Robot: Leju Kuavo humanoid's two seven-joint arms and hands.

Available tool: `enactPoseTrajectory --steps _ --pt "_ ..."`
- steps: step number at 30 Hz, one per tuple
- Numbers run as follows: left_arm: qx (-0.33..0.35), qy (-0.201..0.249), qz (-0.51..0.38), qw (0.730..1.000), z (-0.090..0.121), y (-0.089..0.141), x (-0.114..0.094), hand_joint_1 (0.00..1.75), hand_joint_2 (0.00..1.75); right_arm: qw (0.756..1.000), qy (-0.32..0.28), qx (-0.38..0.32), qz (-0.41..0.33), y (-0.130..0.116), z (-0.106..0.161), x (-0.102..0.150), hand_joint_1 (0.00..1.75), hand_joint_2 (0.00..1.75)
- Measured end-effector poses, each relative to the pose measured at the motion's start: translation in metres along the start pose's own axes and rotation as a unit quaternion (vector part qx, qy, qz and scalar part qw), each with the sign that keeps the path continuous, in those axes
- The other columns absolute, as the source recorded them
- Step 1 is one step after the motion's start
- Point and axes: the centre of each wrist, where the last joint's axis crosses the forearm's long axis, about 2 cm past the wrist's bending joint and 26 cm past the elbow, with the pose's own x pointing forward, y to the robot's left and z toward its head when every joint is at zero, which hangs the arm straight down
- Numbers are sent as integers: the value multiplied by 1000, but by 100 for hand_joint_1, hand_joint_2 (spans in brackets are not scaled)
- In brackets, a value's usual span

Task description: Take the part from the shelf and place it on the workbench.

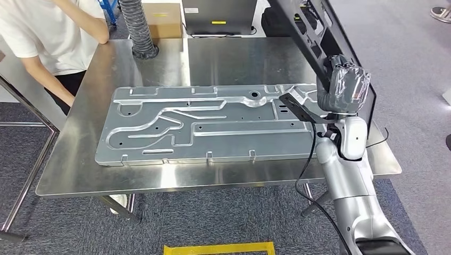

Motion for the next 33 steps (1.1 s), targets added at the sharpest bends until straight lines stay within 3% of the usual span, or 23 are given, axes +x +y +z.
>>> enactPoseTrajectory --steps 5,8,12,18,29,33 --pt "-17 -9 -5 1000 -3 -2 6 0 175 988 -42 106 103 8 -56 9 175 175" --pt "-23 -16 -8 1000 -5 -4 11 0 175 967 -104 192 129 21 -69 27 175 175" --pt "-24 -24 -9 999 -7 -5 16 0 175 921 -204 301 137 51 -51 64 175 175" --pt "-19 -34 -16 999 -7 -1 16 0 175 862 -322 372 123 79 -13 102 175 175" --pt "-7 -43 -30 999 -8 -1 18 0 175 839 -366 395 71 93 13 109 175 175" --pt "-7 -52 -31 998 -8 -1 18 0 175 833 -366 413 48 101 31 105 0 0"
